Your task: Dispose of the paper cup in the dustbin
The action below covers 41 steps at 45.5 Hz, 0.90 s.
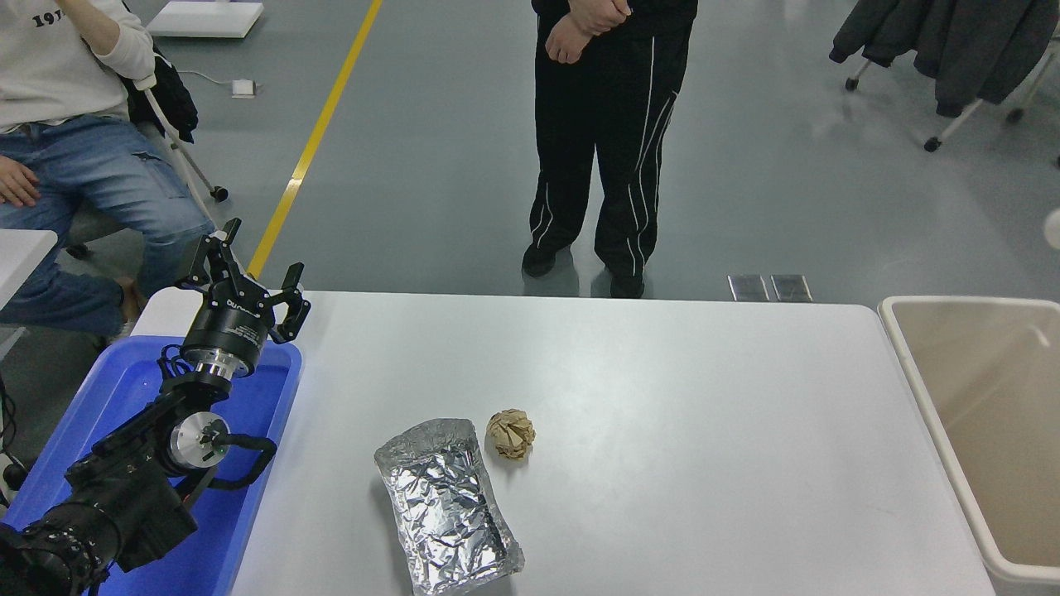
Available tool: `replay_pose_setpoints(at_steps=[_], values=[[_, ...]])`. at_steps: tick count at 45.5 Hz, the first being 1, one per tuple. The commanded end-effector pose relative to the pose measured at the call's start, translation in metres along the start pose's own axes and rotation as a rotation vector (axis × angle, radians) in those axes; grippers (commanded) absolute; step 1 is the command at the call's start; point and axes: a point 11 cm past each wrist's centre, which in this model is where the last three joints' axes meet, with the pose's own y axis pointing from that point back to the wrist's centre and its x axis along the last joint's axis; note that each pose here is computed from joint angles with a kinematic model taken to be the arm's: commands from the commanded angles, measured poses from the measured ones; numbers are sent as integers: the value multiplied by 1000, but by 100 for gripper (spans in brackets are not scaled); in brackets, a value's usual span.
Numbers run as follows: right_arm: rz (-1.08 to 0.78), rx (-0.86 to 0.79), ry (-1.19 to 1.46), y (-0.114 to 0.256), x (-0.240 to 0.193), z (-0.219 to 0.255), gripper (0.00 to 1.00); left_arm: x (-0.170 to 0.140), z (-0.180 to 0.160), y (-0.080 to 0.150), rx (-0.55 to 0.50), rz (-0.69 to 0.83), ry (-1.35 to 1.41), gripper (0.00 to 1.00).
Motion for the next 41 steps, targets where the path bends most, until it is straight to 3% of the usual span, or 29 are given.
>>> replay_pose_setpoints(at_steps=[1,16,35,39,41], values=[[4,-70,70,8,-49,43,0,0,0,0,0,0,0,100],[-96,-97,45,25,-135,60,0,0,0,0,0,0,0,100],[-102,-89,39,26,-140,55,0,0,0,0,0,0,0,100],[-85,-84,46,25,-136,54,65,0,0,0,1,-1,-1,100],[-72,-82,52,25,-135,54,85,0,0,0,0,0,0,100]])
